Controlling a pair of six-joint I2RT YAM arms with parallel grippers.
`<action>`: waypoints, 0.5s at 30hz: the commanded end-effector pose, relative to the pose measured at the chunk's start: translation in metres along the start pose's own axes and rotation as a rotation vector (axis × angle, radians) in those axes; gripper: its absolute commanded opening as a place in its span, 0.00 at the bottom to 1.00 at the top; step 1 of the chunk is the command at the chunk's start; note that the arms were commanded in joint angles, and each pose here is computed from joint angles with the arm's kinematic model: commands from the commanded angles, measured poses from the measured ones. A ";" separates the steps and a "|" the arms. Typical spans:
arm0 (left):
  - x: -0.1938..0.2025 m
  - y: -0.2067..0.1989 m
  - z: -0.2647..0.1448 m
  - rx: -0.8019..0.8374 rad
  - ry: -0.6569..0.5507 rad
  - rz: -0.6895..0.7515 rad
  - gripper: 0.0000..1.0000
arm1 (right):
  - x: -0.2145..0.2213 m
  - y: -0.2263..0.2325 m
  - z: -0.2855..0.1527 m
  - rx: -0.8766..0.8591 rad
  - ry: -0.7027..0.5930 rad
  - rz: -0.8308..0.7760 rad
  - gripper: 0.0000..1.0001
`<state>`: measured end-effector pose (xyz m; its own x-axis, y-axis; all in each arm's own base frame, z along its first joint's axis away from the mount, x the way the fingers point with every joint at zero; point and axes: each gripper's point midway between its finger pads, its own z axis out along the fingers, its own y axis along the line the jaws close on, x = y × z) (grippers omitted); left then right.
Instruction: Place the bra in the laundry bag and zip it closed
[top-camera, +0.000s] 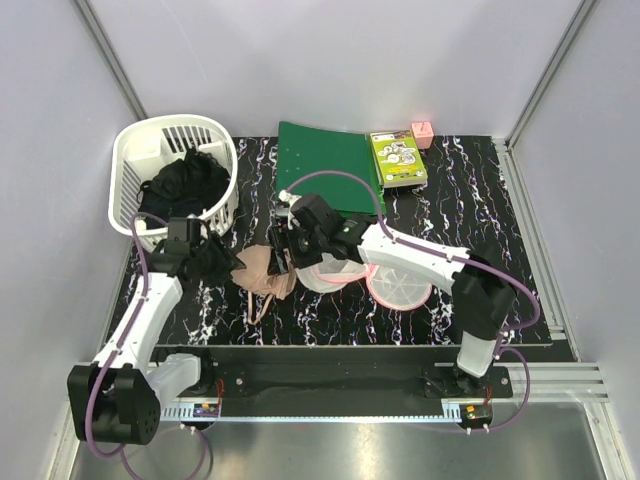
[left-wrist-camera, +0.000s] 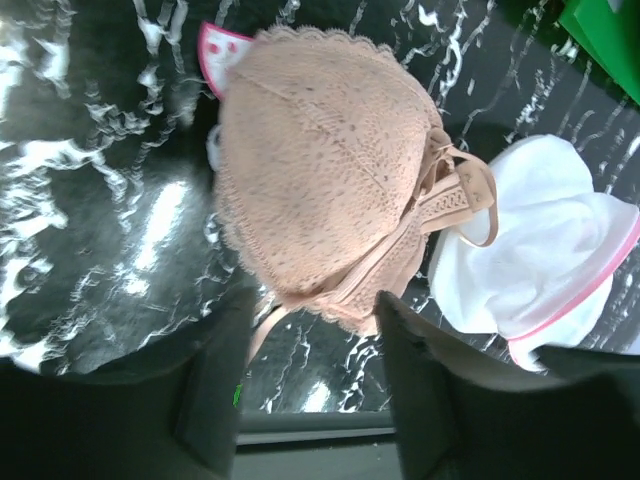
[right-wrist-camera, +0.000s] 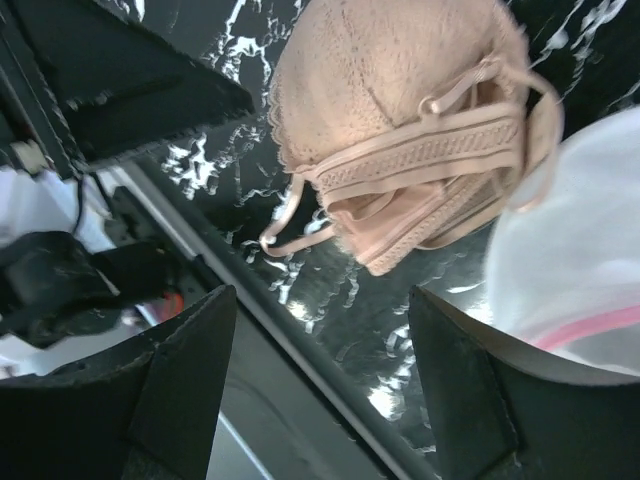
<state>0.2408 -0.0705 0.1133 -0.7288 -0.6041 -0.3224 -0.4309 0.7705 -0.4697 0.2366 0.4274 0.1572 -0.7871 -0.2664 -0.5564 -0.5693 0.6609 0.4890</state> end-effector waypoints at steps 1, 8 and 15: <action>0.006 -0.018 0.010 0.152 -0.008 -0.073 0.47 | 0.009 0.022 0.014 -0.139 -0.015 0.200 0.75; 0.012 0.015 0.009 0.026 -0.088 -0.217 0.50 | 0.029 0.020 0.037 -0.176 0.011 0.317 0.71; 0.027 0.015 0.030 0.086 -0.046 -0.317 0.46 | 0.038 0.011 0.054 -0.157 0.010 0.379 0.58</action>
<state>0.2215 -0.0764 0.0797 -0.5885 -0.7750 -0.2304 -0.5622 0.5971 -0.5722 0.2116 0.4453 0.0983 -0.9448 -0.0799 -0.3178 -0.2919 0.6462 0.7052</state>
